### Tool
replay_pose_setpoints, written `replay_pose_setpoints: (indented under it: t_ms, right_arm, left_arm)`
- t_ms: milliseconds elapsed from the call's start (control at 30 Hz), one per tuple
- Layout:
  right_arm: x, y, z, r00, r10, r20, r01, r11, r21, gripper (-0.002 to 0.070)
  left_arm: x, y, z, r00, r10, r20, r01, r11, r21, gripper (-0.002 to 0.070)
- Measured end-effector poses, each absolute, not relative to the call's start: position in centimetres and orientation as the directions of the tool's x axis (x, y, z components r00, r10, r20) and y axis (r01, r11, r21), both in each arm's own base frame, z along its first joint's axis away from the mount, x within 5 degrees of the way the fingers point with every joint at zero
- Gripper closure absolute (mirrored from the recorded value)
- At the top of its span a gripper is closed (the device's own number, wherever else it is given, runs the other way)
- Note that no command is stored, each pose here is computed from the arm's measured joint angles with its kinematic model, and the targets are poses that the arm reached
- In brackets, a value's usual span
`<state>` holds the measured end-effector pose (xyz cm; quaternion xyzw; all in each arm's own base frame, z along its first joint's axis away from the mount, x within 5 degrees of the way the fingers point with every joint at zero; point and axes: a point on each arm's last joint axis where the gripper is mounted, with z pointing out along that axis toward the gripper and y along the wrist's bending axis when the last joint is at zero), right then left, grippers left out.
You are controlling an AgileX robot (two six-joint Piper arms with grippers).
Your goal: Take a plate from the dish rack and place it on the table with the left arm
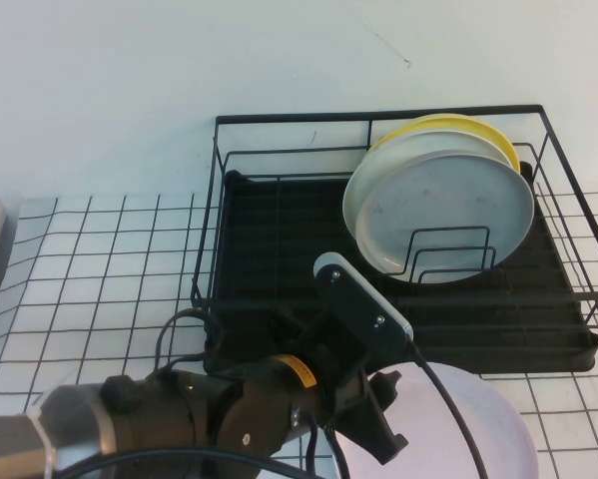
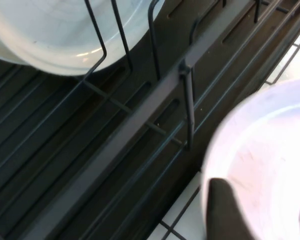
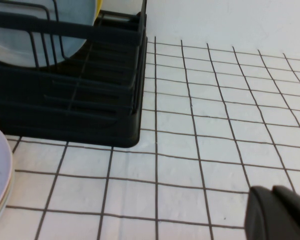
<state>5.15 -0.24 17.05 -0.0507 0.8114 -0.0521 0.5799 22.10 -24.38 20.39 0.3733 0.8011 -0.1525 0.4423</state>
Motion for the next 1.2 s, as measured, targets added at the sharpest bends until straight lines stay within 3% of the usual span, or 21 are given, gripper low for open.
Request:
replay_pose_setpoints:
  t_ms: [100,200,300,400,500,867,1200]
  right_arm:
    - [5.2,-0.2,17.0,-0.322,-0.143,-0.936,-0.022,0.989,-0.143,0.0678]
    - [5.2,-0.2,17.0,-0.322,-0.143,-0.936,-0.022,0.989,-0.143,0.0678]
    - [5.2,-0.2,17.0,-0.322,-0.143,-0.936,-0.022,0.989,-0.143,0.0678]
    - [5.2,-0.2,17.0,-0.322,-0.143,-0.936,-0.022,0.989,-0.143,0.0678]
    - [5.2,-0.2,17.0,-0.322,-0.143,-0.936,-0.022,0.989,-0.143,0.0678]
    - [5.2,-0.2,17.0,-0.322,-0.143,-0.936,-0.022,0.989,-0.143,0.0678]
    - [5.2,-0.2,17.0,-0.322,-0.143,-0.936,-0.022,0.989,-0.143,0.0678]
  left_arm:
    - [22.2,-24.4,20.4,-0.318,0.468,-0.825,0.735,0.671,0.097,0.0285]
    - [22.1,-24.4,20.6,-0.295,0.478,-0.827,0.741,0.661,0.118,0.0281]
    - [22.0,-24.2,21.6,-0.237,0.49,-0.839,0.75,0.642,0.162,0.0379]
    - [21.7,-23.7,23.7,-0.148,0.488,-0.86,0.749,0.623,0.224,0.0572]
    - [21.1,-22.8,26.4,-0.084,0.448,-0.89,0.729,0.637,0.252,0.0647]
    - [17.8,-18.2,34.6,0.007,0.197,-0.98,0.644,0.749,0.155,0.0675]
    - [17.1,-17.3,35.7,-0.021,0.111,-0.994,0.635,0.769,0.073,0.0676]
